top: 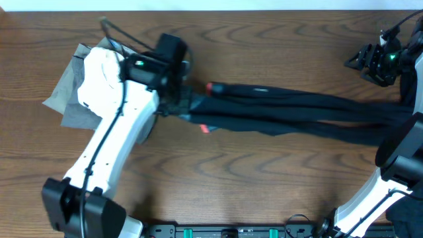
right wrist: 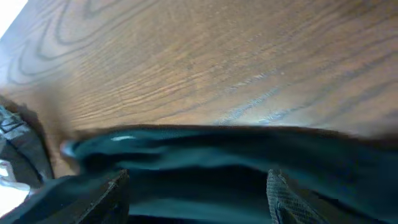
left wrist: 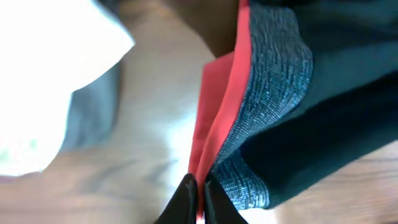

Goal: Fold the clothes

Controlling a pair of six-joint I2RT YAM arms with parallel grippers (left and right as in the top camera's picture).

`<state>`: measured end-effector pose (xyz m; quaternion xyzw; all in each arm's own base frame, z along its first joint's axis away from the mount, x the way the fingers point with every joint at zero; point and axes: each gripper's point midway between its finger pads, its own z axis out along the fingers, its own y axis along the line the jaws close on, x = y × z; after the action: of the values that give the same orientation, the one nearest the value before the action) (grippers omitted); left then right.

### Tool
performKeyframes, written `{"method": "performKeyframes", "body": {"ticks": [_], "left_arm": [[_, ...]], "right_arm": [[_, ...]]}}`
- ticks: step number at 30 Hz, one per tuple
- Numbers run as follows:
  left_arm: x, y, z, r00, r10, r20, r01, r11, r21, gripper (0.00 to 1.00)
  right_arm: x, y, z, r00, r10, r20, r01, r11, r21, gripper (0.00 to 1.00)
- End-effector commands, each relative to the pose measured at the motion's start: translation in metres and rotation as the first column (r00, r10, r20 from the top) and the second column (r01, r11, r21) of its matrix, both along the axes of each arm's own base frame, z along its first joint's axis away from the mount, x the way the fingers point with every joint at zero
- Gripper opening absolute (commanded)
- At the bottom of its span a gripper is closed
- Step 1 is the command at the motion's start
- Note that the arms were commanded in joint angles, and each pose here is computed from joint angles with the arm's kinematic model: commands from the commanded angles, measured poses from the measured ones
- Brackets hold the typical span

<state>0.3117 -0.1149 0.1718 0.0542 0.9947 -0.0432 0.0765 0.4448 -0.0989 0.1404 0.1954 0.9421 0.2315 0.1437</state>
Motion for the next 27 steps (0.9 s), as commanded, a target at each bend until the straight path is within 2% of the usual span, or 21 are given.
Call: {"method": "performKeyframes", "body": {"ticks": [1, 6, 13, 20, 22, 24, 27], "left_arm": [[-0.006, 0.026, -0.008, 0.998, 0.037, -0.056, -0.032, 0.996, 0.078, 0.06], [-0.014, 0.051, -0.008, 0.995, 0.069, -0.078, -0.053, 0.98, 0.19, 0.06], [-0.015, 0.055, -0.007, 0.993, 0.086, -0.076, -0.069, 0.976, 0.207, 0.06], [-0.022, 0.077, -0.006, 0.977, 0.195, -0.089, -0.164, 0.949, 0.27, 0.06], [-0.028, 0.081, -0.006, 0.971, 0.211, -0.11, -0.173, 0.944, 0.28, 0.25], [-0.031, 0.082, -0.006, 0.968, 0.217, -0.124, -0.174, 0.942, 0.286, 0.38], [-0.028, 0.081, -0.006, 0.97, 0.216, -0.113, -0.178, 0.943, 0.281, 0.45]], "right_arm": [[0.001, -0.003, 0.004, 1.0, 0.012, 0.011, -0.011, 0.999, -0.031, 0.69], [-0.004, -0.012, -0.002, 1.0, -0.005, -0.025, 0.003, 0.996, -0.091, 0.71], [-0.029, -0.042, -0.018, 0.981, -0.107, -0.164, 0.062, 0.964, -0.26, 0.76], [-0.031, -0.035, -0.025, 0.978, -0.098, -0.183, 0.05, 0.967, -0.251, 0.78], [-0.029, -0.033, -0.027, 0.98, -0.092, -0.179, 0.044, 0.967, -0.252, 0.79], [-0.028, -0.03, -0.03, 0.98, -0.085, -0.178, 0.038, 0.967, -0.252, 0.8], [-0.028, -0.026, -0.034, 0.98, -0.075, -0.184, 0.027, 0.968, -0.251, 0.8]]}}
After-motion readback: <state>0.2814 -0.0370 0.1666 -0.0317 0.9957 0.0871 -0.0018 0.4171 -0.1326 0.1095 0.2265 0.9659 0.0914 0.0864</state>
